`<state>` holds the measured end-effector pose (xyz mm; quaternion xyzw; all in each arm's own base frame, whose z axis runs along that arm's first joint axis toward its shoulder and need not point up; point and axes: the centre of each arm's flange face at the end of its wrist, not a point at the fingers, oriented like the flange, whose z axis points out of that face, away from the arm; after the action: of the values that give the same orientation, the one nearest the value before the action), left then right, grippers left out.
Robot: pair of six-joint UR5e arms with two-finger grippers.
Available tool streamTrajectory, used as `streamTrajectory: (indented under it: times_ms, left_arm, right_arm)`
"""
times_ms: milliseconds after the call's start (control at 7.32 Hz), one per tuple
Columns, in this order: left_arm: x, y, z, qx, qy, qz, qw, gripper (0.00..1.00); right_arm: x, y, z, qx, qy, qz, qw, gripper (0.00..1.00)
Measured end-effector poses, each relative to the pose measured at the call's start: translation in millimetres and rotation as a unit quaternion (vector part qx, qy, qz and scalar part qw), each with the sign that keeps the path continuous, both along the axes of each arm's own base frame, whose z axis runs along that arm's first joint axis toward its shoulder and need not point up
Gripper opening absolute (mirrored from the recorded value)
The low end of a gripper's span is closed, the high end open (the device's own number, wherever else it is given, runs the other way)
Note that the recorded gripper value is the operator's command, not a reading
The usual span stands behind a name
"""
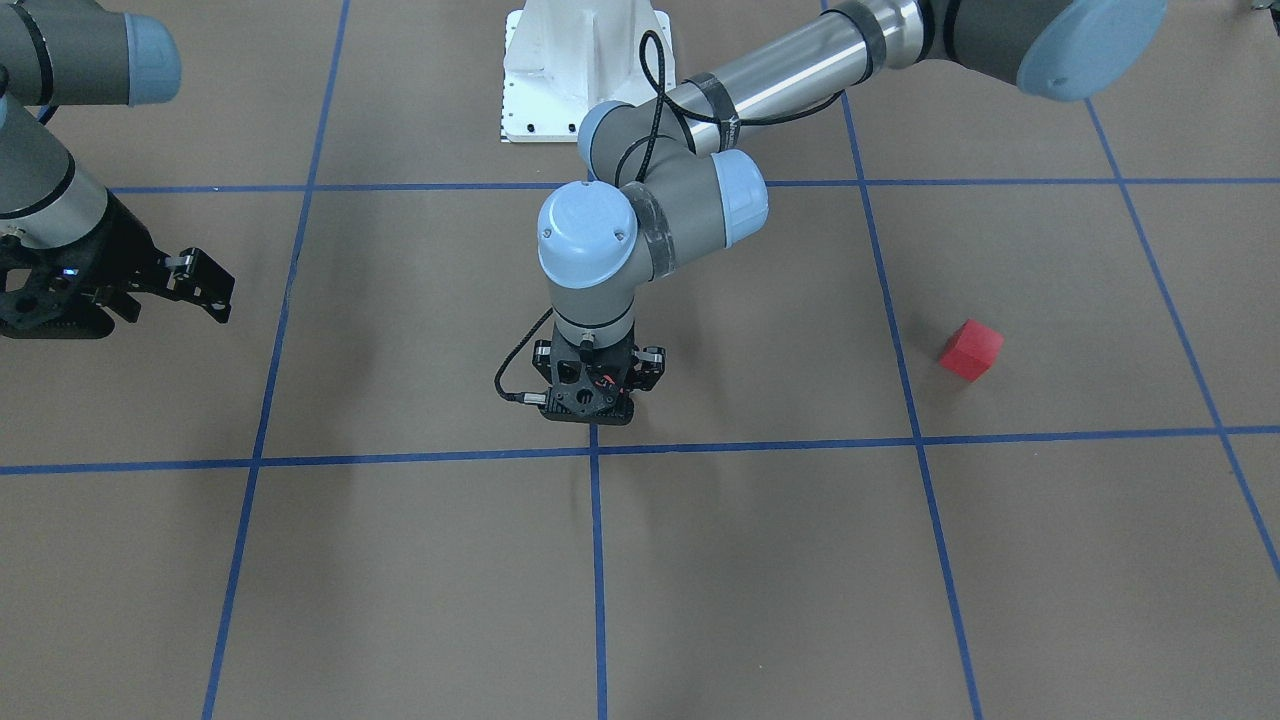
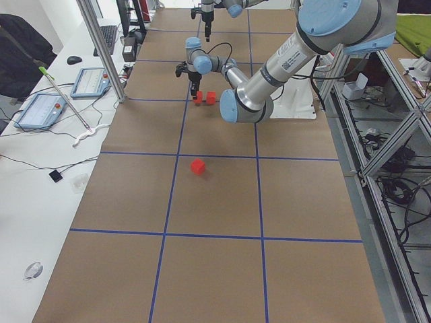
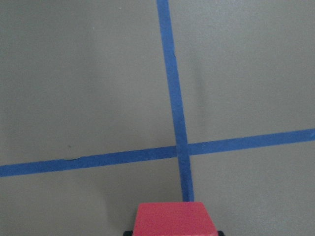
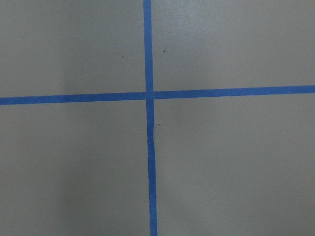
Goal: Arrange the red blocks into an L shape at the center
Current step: 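Carry the red cube with the left gripper beside the center cube, farther from the robot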
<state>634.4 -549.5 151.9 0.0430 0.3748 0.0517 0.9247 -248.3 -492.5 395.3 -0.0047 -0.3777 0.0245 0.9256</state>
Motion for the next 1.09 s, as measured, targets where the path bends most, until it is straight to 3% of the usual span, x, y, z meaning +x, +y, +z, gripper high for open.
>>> streamTrajectory:
  times_ms: [1092]
  left_arm:
    - [13,15,0,-0.009,-0.001,0.004,1.0000,0.00]
  right_arm:
    - [-1,0,1,0.000,0.000,-0.001,1.0000,1.00]
